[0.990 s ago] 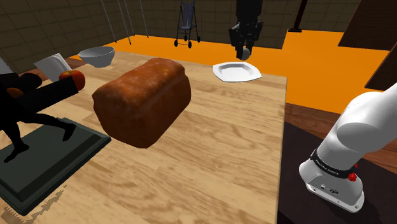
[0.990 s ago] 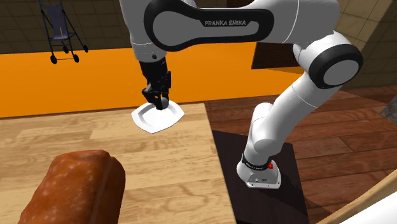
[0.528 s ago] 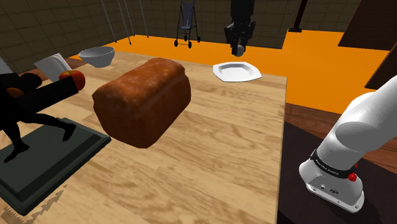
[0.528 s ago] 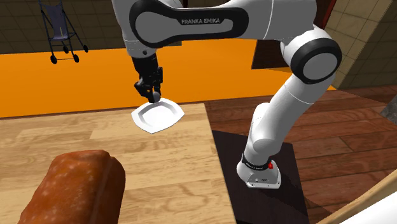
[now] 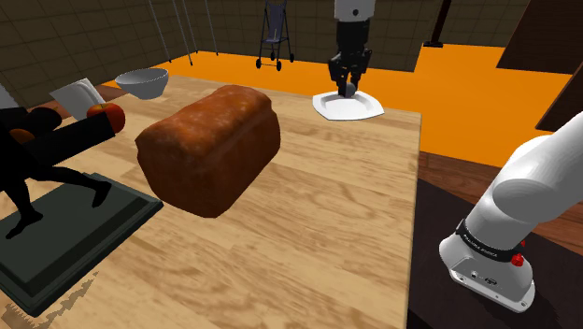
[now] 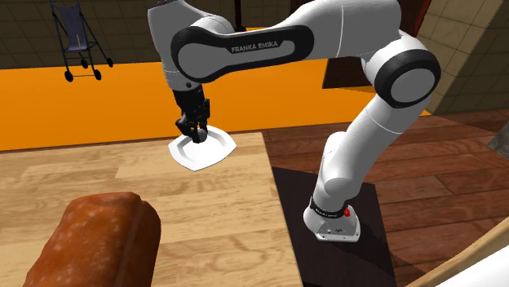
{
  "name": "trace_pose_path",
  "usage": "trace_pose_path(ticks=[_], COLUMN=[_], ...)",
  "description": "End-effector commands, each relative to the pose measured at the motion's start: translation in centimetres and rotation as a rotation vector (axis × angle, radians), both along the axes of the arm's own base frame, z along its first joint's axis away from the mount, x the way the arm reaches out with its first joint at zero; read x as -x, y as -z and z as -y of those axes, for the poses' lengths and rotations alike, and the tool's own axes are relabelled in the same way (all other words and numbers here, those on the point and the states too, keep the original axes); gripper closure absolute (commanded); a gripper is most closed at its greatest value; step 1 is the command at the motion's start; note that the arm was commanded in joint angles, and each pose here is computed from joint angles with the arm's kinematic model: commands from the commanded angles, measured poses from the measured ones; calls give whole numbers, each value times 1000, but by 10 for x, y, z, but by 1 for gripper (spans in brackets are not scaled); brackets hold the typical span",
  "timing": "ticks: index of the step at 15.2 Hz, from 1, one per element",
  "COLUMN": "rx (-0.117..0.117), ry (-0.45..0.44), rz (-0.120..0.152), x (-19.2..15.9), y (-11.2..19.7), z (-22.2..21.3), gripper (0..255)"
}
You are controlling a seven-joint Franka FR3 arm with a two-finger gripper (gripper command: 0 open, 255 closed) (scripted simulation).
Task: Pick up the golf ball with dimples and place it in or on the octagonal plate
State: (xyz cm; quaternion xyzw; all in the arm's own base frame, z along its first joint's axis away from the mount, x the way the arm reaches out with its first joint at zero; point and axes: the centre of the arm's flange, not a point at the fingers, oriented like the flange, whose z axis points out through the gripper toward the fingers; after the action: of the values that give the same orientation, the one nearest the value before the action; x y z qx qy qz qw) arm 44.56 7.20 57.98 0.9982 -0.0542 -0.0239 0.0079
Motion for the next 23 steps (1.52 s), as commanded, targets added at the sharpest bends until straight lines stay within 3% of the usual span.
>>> trace_pose_path(ticks=[1,11,12,17,21,23], rx=[0,0,0,0,0,0], ry=[0,0,0,0,0,0], rz=[1,1,1,1,1,1], x=[1,1,1,1,-2,-2], y=[10,22,22,22,-28,-28], z=[0,0,0,0,-1,-1], gripper=[255,255,0,0,0,0])
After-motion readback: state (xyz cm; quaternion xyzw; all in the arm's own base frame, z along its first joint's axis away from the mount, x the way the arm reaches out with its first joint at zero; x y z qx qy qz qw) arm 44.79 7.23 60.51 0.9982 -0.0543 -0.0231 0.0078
